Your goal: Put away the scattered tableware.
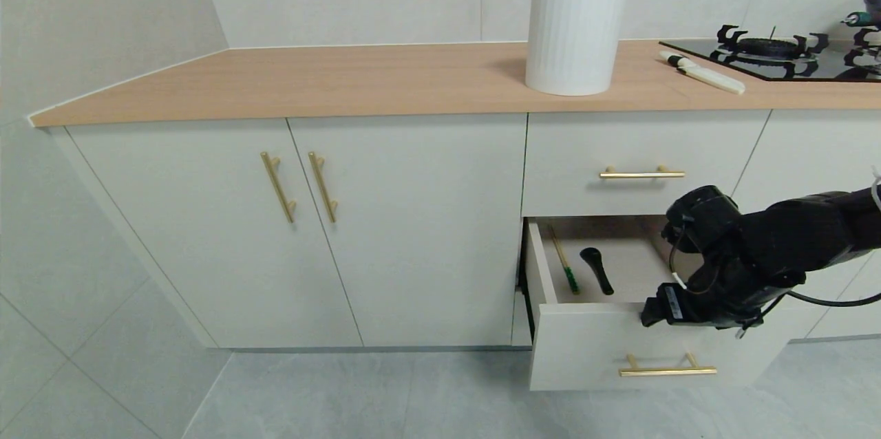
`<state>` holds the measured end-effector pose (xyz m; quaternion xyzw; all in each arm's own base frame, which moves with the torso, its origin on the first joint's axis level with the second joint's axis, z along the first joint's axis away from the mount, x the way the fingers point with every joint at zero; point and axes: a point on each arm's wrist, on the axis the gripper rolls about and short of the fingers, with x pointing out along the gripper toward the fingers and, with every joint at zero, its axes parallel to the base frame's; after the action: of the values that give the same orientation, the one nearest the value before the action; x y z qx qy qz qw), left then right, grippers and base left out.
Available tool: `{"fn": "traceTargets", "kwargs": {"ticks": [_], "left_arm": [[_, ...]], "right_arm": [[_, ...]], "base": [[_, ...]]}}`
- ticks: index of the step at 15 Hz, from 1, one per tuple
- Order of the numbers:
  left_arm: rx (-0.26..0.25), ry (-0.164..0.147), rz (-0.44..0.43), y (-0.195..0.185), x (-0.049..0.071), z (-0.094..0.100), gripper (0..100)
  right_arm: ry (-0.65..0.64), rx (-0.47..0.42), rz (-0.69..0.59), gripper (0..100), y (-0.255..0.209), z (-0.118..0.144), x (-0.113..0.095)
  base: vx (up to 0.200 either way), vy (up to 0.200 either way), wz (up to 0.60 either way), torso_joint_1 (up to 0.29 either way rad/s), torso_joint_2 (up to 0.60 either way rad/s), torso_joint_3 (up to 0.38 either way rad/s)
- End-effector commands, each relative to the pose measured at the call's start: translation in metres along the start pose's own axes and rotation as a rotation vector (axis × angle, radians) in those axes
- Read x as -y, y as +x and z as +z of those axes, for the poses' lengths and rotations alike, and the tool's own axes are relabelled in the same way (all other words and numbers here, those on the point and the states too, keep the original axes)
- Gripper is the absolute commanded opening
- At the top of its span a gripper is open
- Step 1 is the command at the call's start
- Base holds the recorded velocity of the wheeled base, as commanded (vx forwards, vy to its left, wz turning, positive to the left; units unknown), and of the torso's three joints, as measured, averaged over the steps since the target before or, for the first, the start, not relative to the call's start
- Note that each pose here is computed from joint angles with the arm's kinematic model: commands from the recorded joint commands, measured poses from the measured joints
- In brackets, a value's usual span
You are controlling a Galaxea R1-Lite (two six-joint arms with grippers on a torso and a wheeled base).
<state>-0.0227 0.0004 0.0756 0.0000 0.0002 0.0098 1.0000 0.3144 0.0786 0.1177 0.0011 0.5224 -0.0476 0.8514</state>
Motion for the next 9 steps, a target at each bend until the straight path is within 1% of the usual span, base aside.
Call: {"fn": "traceTargets", "kwargs": {"ticks": [1, 3, 6, 9], "left_arm": [[-0.001, 0.000, 0.000, 0.000, 0.000, 0.000, 100], [-0.001, 0.000, 0.000, 0.000, 0.000, 0.000, 100], [-0.001, 0.000, 0.000, 0.000, 0.000, 0.000, 100], [-0.001, 0.000, 0.000, 0.000, 0.000, 0.000, 100]], "right_arm": [[0.009, 0.035, 0.001, 100, 0.010, 0.021, -0.001], [0.014, 0.052, -0.001, 100, 0.018, 0.034, -0.001], [0.013, 0.058, -0.007, 100, 0.030, 0.046, 0.001], [0.027, 0.082, -0.004, 100, 0.037, 0.059, 0.001]], "base": [[0.000, 0.000, 0.00, 0.000, 0.00, 0.000], [0.000, 0.000, 0.00, 0.000, 0.00, 0.000], [0.000, 0.000, 0.00, 0.000, 0.00, 0.000], [0.000, 0.000, 0.00, 0.000, 0.00, 0.000]]}}
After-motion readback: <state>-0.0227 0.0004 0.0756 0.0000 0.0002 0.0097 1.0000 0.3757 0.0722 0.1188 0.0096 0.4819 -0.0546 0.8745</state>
